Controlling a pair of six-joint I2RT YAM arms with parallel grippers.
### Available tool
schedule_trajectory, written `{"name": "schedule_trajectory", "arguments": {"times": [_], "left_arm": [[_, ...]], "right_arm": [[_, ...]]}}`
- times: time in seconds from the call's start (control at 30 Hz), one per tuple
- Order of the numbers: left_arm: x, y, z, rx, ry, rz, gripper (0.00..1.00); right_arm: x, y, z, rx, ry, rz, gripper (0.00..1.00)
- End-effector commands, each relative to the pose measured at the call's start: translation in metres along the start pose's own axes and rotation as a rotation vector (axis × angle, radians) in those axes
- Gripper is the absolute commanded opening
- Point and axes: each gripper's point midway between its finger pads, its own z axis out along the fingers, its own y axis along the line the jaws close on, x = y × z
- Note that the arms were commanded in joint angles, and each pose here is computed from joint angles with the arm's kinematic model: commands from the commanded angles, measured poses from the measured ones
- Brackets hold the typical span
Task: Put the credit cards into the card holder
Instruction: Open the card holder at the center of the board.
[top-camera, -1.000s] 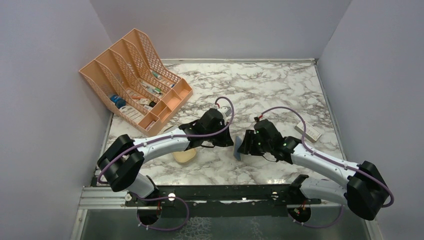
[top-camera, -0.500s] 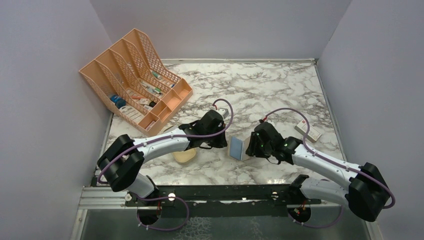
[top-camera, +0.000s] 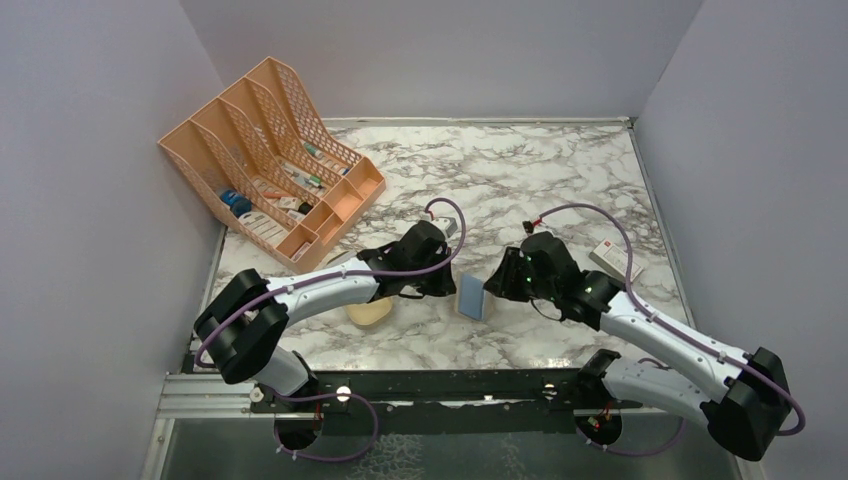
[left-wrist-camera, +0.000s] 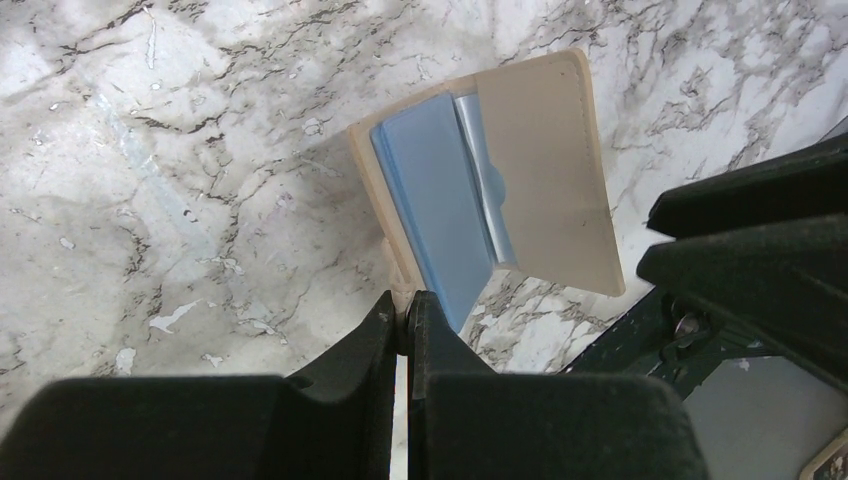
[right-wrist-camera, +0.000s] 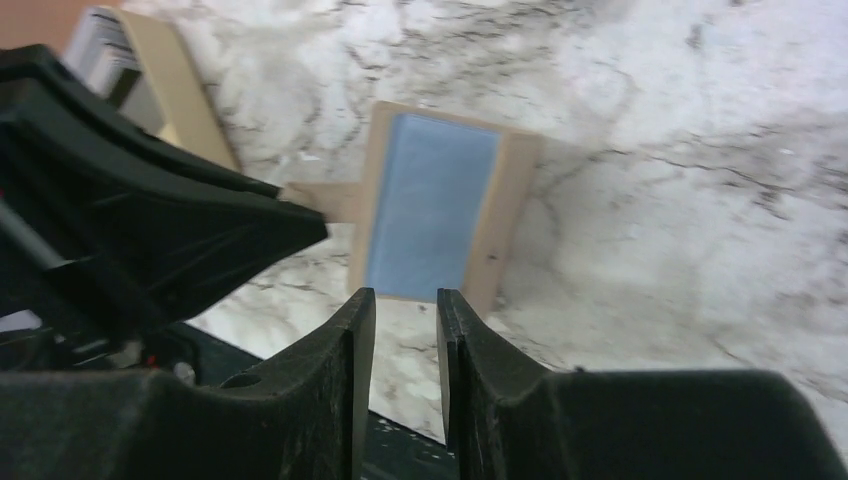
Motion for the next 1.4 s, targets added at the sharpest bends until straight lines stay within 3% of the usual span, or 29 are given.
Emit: {"name": "schedule_trajectory", "arguments": {"times": [0.0, 0.2, 0.33, 0.5, 0.67, 0.77, 0.93, 1.1, 1.2, 1.37], "left_arm": [[-0.008, -0.014, -0.008, 0.062, -0.032, -0.013, 0.00], [-0.012, -0.017, -0.012, 0.071, -0.051, -0.018, 0.00], [-0.011, -0.016, -0.011, 0.068, -0.045, -0.023, 0.00], [-0.004, -0.005, -0.007, 0.025, -0.026, -0.014, 0.00], [-0.003, 0.007, -0.008, -0.029, -0.026, -0.012, 0.01], [-0.005, 0.004, -0.007, -0.017, -0.022, -0.027, 0.09], [-0.009, -0.009, -0.007, 0.061, -0.026, -0.056, 0.36], [-0.009, -0.024, -0.007, 0.200, -0.039, -0.117, 0.55], [-0.012, -0.025, -0.005, 0.228, -0.057, -0.133, 0.60], [-0.009, -0.023, 0.004, 0.239, -0.031, -0.133, 0.58]], "right_arm": [[-0.001, 0.044, 0.002, -0.219, 0.006, 0.013, 0.28], [0.005, 0.059, 0.012, -0.289, 0.054, 0.024, 0.27], [0.016, 0.031, 0.031, -0.141, 0.087, 0.046, 0.27], [0.029, -0.003, 0.047, 0.003, 0.100, 0.014, 0.35], [0.033, -0.029, 0.055, 0.085, 0.058, -0.001, 0.30], [0.039, -0.037, 0.062, 0.114, 0.073, -0.011, 0.25], [0.046, -0.038, 0.068, 0.109, 0.094, -0.011, 0.22], [0.047, -0.038, 0.068, 0.092, 0.085, -0.019, 0.19], [0.048, -0.040, 0.066, 0.091, 0.082, -0.019, 0.18], [0.049, -0.045, 0.065, 0.106, 0.076, -0.018, 0.18]]}}
